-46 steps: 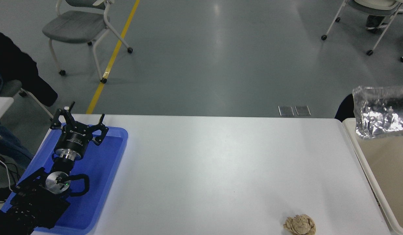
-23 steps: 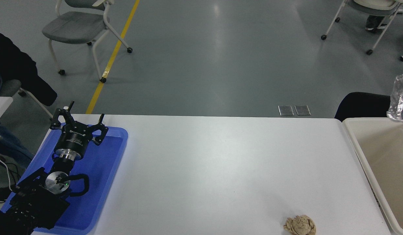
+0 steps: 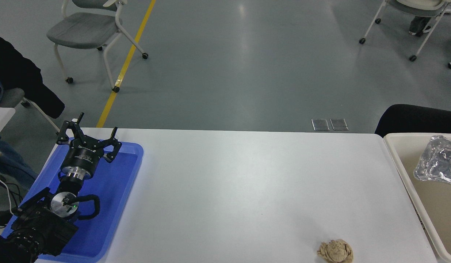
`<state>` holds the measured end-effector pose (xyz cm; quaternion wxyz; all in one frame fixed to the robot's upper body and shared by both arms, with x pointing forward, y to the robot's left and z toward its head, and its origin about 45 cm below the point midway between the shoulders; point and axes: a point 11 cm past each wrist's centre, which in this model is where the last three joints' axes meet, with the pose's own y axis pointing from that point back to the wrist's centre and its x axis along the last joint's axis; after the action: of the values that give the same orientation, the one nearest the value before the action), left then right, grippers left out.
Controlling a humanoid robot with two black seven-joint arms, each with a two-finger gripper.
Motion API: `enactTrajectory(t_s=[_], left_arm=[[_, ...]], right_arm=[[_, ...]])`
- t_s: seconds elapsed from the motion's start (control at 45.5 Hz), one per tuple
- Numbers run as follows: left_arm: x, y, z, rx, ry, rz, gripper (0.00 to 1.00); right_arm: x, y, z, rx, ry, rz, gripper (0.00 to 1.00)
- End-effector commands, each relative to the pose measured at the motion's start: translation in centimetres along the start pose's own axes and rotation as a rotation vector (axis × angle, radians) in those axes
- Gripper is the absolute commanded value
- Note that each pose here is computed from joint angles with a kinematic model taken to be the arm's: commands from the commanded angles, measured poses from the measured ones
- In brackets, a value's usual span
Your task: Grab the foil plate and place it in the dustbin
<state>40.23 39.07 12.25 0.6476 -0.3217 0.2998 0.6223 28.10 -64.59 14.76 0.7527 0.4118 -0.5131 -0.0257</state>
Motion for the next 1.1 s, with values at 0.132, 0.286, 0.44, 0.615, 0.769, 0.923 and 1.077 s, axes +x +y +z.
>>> enactTrajectory(t_s=[0.132,0.286,0.44,0.615,0.769,0.923,1.077], left_arm=[[0.0,0.0,-0.1,0.001,0.001,0.0,1.0],[0.0,0.0,0.0,-0.001,0.0,0.0,1.0],[0.0,0.0,-0.1,0.001,0.0,-0.001,1.0],[0.0,0.0,-0.1,0.002,0.0,-0.001,1.0],[0.0,0.0,-0.2,0.003,0.001,-0.001,1.0],[0.0,0.0,-0.2,0.003,0.001,-0.001,1.0],[-0.1,0.0,-0.2,0.003,0.001,-0.001,1.0]], right_arm=[[-1.9,-0.4,0.7,-0.007,-0.086,-0.014,1.0],[-2.1,-0.3,-0.2,0.013,-0.085,-0.029,1.0],[-1.1,0.5,-4.1,0.096,-0.058,-0.052,1.0],[0.4,2.4,-8.0,0.176,0.081,-0.085,1.0],[0.5,5.4,-10.7,0.259,0.2,-0.162,1.0],[-0.3,9.8,-14.2,0.367,0.408,-0.213,1.0],[0.3,14.2,-17.2,0.429,0.574,-0.248,1.0]])
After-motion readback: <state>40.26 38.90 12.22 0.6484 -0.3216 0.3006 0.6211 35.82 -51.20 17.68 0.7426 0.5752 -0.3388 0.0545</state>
